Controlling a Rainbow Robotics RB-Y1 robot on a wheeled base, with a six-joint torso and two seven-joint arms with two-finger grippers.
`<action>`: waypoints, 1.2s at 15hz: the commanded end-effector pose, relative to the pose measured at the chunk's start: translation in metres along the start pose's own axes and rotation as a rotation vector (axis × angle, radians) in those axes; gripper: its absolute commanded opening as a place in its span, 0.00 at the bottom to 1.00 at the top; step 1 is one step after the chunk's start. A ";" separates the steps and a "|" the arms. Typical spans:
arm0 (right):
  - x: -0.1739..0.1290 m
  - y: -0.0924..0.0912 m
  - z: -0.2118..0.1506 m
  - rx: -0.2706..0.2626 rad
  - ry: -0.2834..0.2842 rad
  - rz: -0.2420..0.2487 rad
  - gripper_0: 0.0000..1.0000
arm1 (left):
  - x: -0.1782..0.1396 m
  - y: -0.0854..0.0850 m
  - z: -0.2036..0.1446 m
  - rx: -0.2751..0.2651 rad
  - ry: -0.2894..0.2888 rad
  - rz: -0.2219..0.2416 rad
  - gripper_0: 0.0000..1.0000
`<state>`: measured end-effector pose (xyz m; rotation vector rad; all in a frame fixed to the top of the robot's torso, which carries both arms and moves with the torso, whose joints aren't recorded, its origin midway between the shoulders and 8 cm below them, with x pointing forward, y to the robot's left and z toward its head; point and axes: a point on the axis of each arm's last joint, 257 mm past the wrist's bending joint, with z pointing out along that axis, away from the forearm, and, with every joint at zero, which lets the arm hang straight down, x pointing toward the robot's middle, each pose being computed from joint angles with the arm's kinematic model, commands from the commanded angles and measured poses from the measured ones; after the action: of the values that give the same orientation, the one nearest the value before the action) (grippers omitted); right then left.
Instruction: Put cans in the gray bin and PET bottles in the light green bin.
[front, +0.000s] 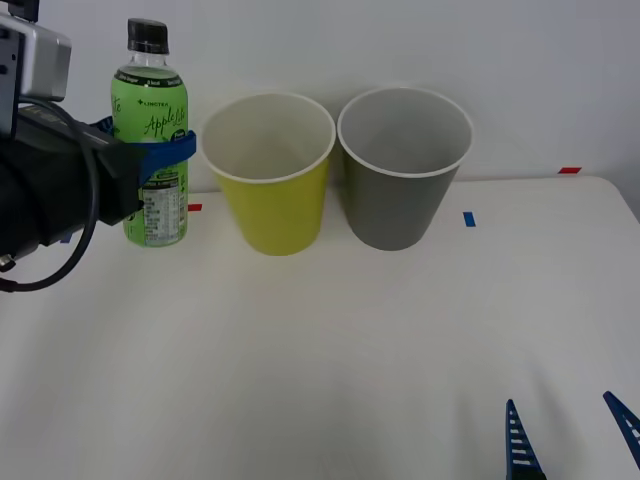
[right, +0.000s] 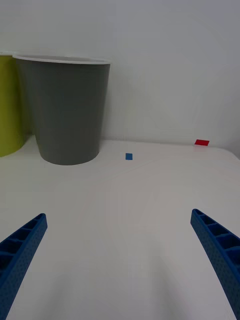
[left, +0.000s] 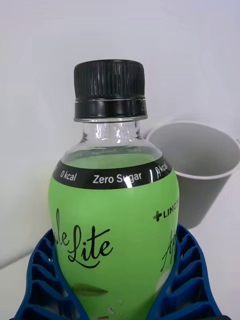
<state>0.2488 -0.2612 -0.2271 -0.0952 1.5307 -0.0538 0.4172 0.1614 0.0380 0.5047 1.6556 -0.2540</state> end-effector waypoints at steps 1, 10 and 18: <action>0.000 0.000 0.000 0.000 0.000 0.000 1.00 | -0.033 0.009 0.019 -0.042 -0.088 0.031 0.00; 0.000 0.000 0.000 0.000 0.000 0.000 1.00 | -0.074 0.024 0.085 -0.124 -0.223 0.068 0.00; 0.000 0.000 0.000 0.000 0.000 0.000 1.00 | -0.075 0.017 0.138 -0.117 -0.295 0.030 0.00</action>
<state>0.2488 -0.2612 -0.2271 -0.0952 1.5307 -0.0538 0.5489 0.1052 0.0949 0.3904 1.3694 -0.1877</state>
